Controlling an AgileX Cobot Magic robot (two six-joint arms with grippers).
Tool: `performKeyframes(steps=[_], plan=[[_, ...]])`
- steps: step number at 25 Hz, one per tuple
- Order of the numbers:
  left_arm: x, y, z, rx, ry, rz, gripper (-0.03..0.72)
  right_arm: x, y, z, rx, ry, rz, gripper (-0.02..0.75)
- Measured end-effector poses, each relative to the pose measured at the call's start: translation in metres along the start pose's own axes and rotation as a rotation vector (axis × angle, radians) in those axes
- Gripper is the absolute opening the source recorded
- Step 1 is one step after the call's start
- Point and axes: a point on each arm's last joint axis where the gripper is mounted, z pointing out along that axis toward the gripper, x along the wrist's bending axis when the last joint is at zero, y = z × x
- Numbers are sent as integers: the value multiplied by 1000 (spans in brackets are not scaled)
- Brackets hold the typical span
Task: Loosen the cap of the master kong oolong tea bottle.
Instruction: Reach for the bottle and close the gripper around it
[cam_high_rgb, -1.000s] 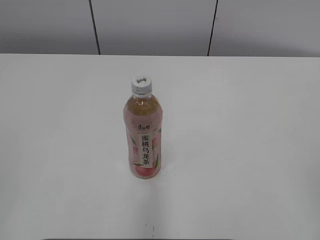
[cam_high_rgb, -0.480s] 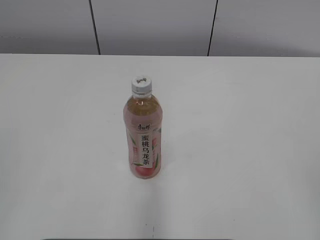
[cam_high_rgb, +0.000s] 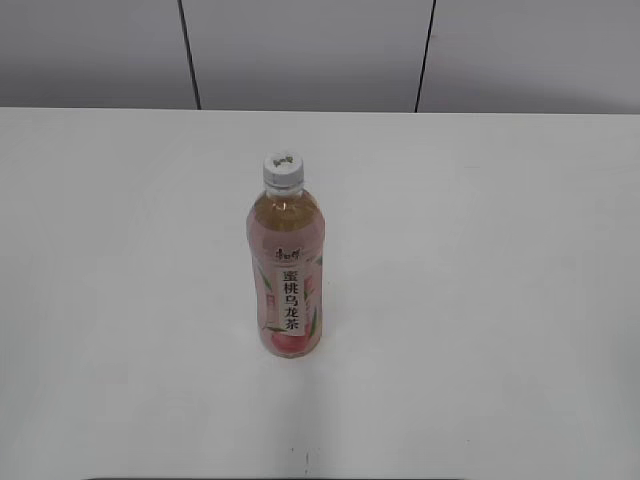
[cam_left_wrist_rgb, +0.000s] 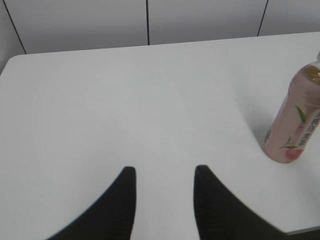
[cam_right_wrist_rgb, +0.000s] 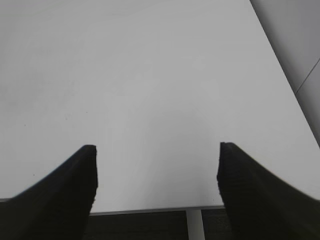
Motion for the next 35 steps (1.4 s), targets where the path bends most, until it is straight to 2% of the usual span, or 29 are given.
performKeyframes(steps=[8, 12, 18, 21, 27, 31, 35], plan=[[-1, 1, 0, 1, -7, -5, 239, 0, 0, 0, 0, 0, 0, 565], [0, 12, 8, 0, -7, -8, 241, 0, 0, 0, 0, 0, 0, 565], [3, 45, 31, -179, 6, -19, 241, 0, 0, 0, 0, 0, 0, 565], [5, 54, 57, -198, 14, -27, 241, 0, 0, 0, 0, 0, 0, 565], [11, 62, 128, -151, 34, -39, 241, 0, 0, 0, 0, 0, 0, 565], [15, 71, 169, -223, 54, -76, 241, 0, 0, 0, 0, 0, 0, 565], [20, 64, 214, -223, 83, -100, 241, 0, 0, 0, 0, 0, 0, 565]])
